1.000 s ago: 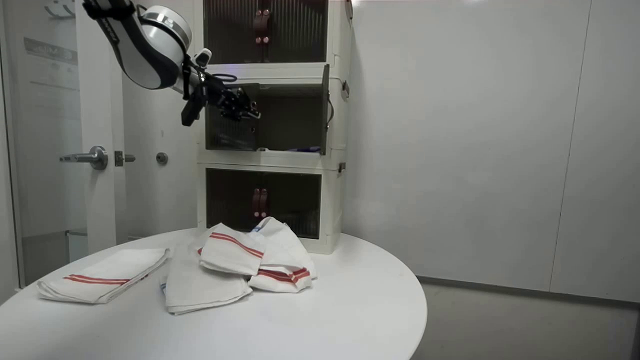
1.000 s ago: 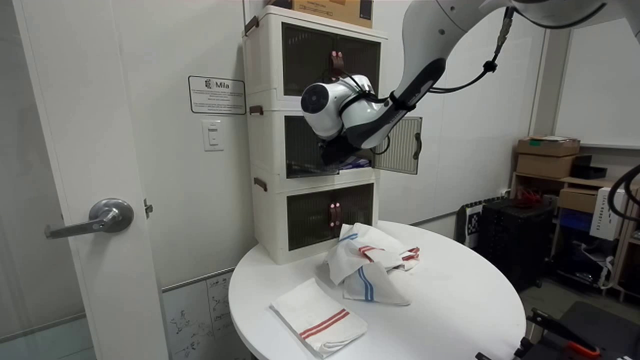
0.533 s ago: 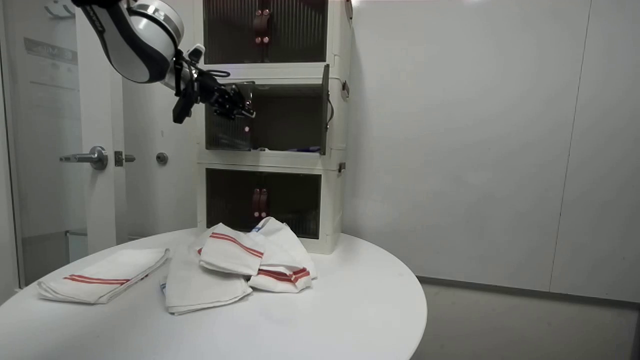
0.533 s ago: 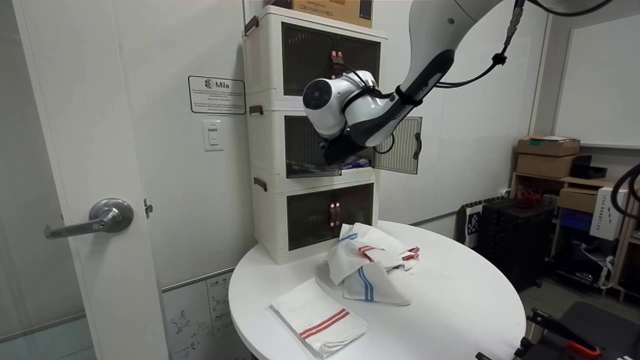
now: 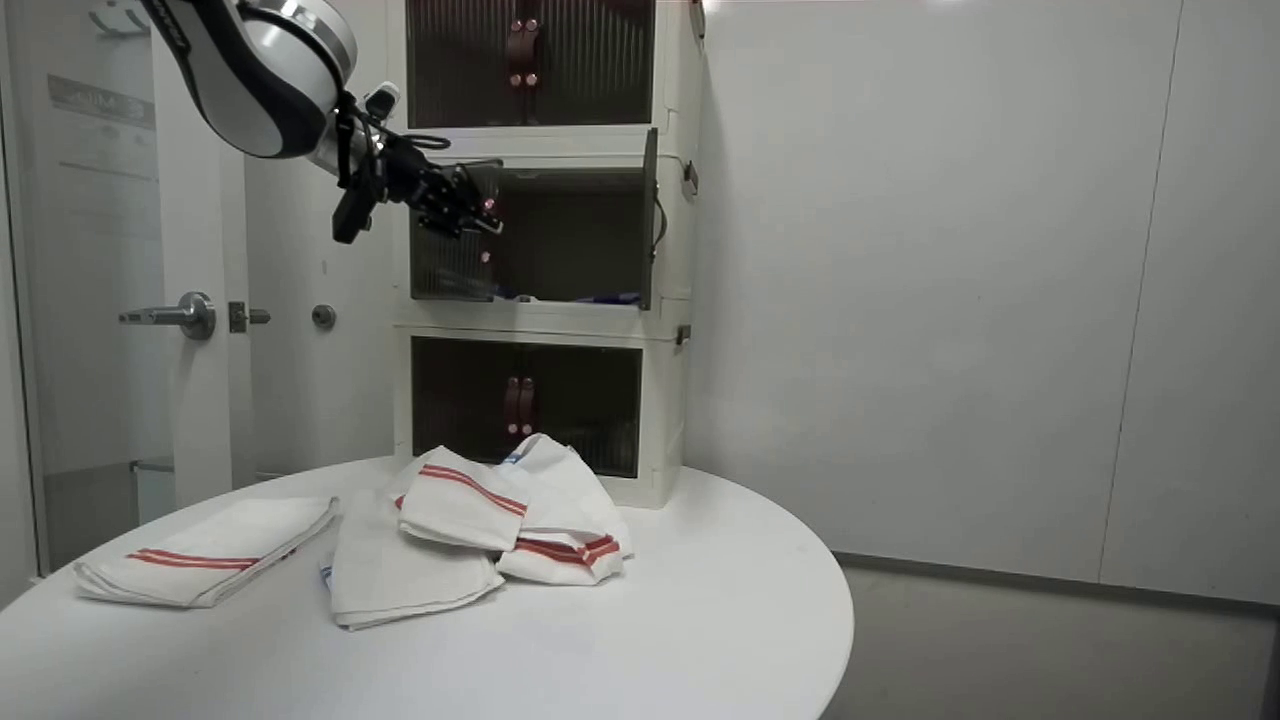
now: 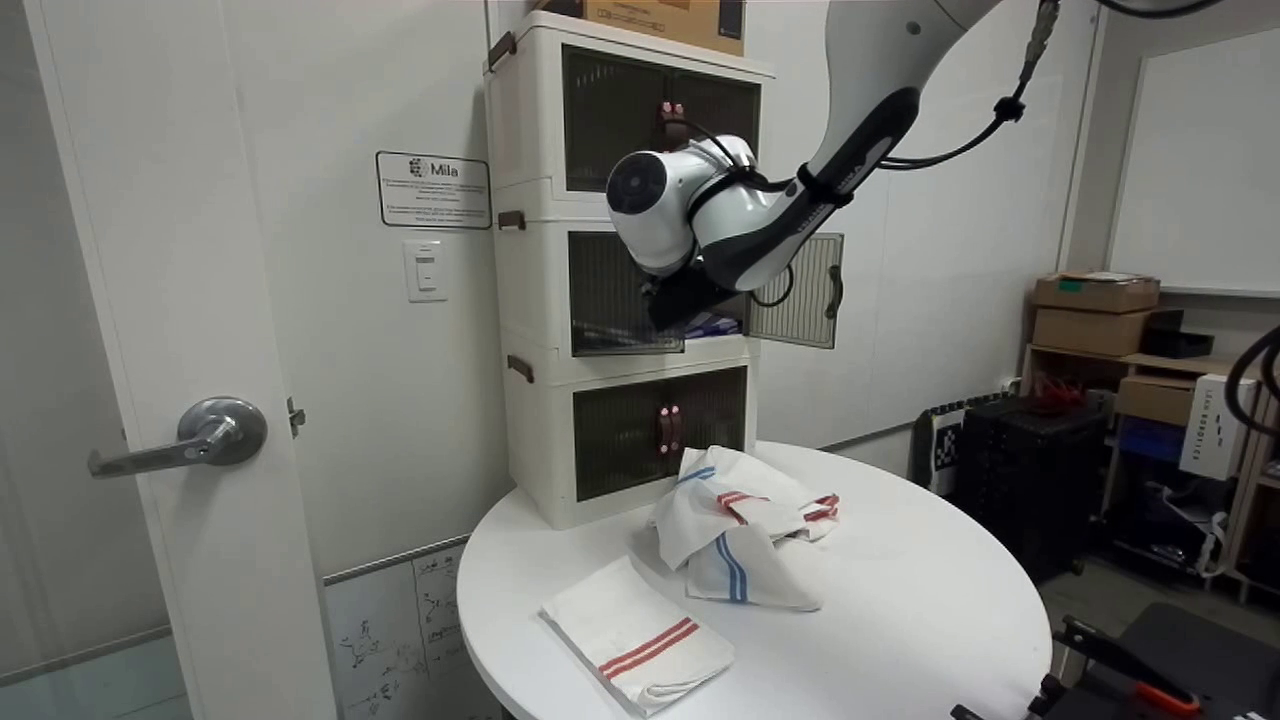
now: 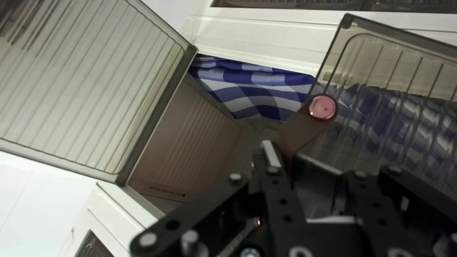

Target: Open the left door on the second cabinet

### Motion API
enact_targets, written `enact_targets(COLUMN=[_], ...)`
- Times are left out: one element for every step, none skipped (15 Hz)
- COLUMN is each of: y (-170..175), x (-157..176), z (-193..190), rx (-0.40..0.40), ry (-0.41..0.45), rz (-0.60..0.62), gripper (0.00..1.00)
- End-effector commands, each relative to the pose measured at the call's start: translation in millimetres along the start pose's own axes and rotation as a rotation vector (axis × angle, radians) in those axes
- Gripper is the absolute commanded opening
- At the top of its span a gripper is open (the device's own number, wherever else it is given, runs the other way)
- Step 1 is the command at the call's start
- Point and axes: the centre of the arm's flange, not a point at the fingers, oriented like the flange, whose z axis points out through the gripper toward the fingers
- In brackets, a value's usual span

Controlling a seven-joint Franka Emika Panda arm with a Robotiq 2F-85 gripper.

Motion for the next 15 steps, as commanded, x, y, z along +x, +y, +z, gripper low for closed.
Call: enact_targets(y=[-21,-23,-26,-28,-31,-34,-37,-39,-42,-43,-45,-46,-48,-49,-48], x=[-15,-16,-17,-19,-21,-23,-25,-25,-26,-27,-28,-29,-29,-29,-29], z=[-31,-34,-37,-40,-43,-45,-48,-50,-52,-53,-55,-57,-58,-60,-61], rx=[0.057,0.057,0.056,0.058,0.059,0.061,0.063,0.065,0.068,0.072,0.077,0.083,0.089,0.099,0.103], ry=[-0.013,-0.011,-0.011,-0.011,-0.010,-0.009,-0.009,-0.006,-0.006,-0.006,-0.007,-0.006,-0.005,-0.007,-0.008], rz=[-0.015,-0.018,-0.020,-0.026,-0.031,-0.037,-0.044,-0.050,-0.054,-0.059,-0.062,-0.067,-0.071,-0.075,-0.076], gripper=[0.27,0.35,0.40,0.47,0.57,0.64,0.72,0.79,0.85,0.94,0.99,1.00,1.00,1.00,1.00])
